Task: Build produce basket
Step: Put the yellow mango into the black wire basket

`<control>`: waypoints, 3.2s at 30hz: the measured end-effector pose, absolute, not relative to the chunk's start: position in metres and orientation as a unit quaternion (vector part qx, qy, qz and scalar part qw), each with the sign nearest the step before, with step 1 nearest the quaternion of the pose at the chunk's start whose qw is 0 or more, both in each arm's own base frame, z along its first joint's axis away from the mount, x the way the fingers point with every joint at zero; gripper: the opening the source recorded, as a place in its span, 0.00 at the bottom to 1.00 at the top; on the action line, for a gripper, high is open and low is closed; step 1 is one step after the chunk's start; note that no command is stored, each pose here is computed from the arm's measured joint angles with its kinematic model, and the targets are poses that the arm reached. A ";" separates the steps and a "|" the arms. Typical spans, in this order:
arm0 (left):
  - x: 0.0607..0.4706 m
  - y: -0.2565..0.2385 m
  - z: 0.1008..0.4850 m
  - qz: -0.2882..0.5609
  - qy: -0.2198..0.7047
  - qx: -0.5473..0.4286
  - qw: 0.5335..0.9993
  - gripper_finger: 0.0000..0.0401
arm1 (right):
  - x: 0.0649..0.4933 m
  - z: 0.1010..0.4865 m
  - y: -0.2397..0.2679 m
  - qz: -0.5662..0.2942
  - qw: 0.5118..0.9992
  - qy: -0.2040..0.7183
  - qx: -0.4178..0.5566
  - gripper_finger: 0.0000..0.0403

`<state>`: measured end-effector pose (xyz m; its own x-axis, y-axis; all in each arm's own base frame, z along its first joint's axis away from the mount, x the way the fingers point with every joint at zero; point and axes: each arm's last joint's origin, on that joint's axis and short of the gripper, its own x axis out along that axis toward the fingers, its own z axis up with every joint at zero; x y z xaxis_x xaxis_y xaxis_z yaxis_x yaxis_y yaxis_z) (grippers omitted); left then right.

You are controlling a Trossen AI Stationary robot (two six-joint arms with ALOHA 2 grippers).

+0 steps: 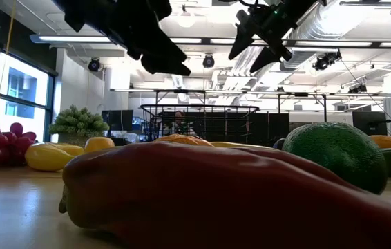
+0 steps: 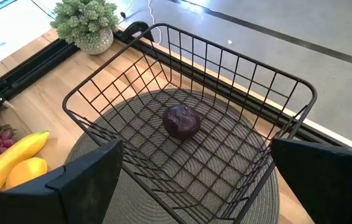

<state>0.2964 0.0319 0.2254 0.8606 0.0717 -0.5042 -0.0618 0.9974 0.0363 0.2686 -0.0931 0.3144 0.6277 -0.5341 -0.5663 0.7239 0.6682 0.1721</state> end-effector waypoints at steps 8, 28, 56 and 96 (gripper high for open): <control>0.296 0.034 0.226 0.073 0.259 -0.020 0.963 0.85 | 0.268 0.314 -0.093 -0.357 0.880 0.244 0.196 0.97; 0.319 0.022 0.164 -0.020 0.349 0.020 0.937 0.84 | 0.267 0.312 -0.093 -0.359 0.877 0.255 0.195 0.97; 0.325 0.018 0.122 -0.017 0.413 0.006 0.911 0.73 | 0.267 0.312 -0.093 -0.359 0.876 0.257 0.195 0.97; 0.246 0.092 0.267 0.351 0.214 -0.014 0.912 0.55 | 0.265 0.310 -0.092 -0.371 0.866 0.257 0.213 0.97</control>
